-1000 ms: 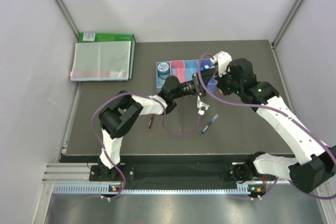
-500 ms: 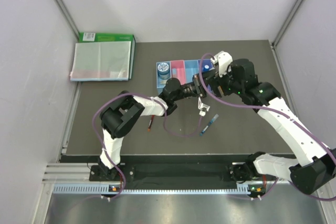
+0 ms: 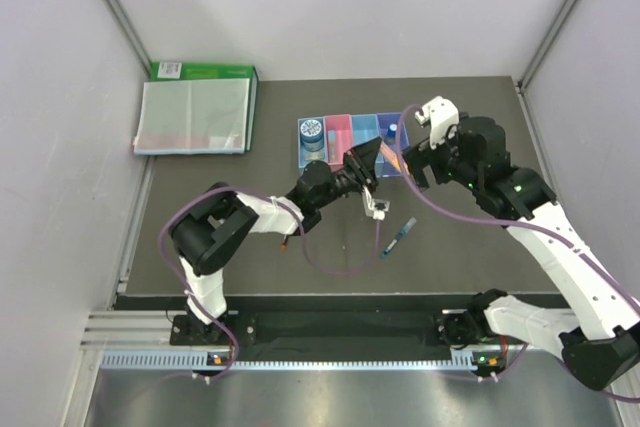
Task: Sort the stationery into containers
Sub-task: Place the pen in the storage box.
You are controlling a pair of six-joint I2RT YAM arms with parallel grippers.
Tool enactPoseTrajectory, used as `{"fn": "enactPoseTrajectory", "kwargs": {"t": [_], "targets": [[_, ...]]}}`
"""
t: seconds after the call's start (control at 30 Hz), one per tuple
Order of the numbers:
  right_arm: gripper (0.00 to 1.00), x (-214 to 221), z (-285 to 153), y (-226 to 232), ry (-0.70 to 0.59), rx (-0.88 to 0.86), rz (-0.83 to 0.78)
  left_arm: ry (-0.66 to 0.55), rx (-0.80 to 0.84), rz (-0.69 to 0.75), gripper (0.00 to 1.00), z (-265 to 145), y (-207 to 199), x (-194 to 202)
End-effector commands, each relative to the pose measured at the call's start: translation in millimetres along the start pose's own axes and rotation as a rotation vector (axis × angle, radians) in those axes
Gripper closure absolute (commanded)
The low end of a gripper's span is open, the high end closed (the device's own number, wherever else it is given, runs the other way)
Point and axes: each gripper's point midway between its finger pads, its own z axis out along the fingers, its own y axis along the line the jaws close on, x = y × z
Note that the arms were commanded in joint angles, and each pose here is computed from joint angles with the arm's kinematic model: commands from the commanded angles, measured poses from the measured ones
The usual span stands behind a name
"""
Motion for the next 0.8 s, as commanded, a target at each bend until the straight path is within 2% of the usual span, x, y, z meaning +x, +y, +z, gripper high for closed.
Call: {"fn": "enactPoseTrajectory", "kwargs": {"t": [0.0,0.07,0.1,0.13,0.17,0.33,0.37,0.5,0.77], "targets": [[0.00,-17.2,-11.9,-18.9,-0.051,0.077,-0.005,0.239,0.037,-0.248,1.00,-19.4,19.3,43.4],[0.00,-20.5,-13.9,-22.2,-0.061,0.092,-0.009,0.380,0.162,-0.381,1.00,-24.9,5.0,64.3],[0.00,-21.0,-14.0,-23.6,-0.062,0.099,-0.011,0.428,0.176,-0.517,1.00,-27.0,3.0,68.1],[0.00,-22.0,-14.8,-24.5,-0.066,0.103,-0.012,0.461,0.158,-0.576,1.00,-21.1,22.6,77.5],[0.00,-22.2,-14.8,-25.3,-0.067,0.106,-0.011,0.521,0.277,-0.624,1.00,-32.6,0.2,76.5],[0.00,-21.4,-16.4,-31.1,-0.069,0.135,-0.016,0.582,0.302,-0.878,1.00,-37.6,8.5,69.8],[0.00,-21.6,-17.4,-33.4,-0.069,0.144,-0.015,0.612,0.381,-0.924,1.00,-47.2,-5.5,63.2],[0.00,-18.9,-22.7,-46.8,-0.061,0.215,-0.004,0.616,0.403,-1.170,1.00,-46.9,2.9,43.9],[0.00,7.7,-33.8,-75.4,0.003,0.411,0.103,0.550,0.450,-1.455,1.00,-46.1,5.3,11.0]]}}
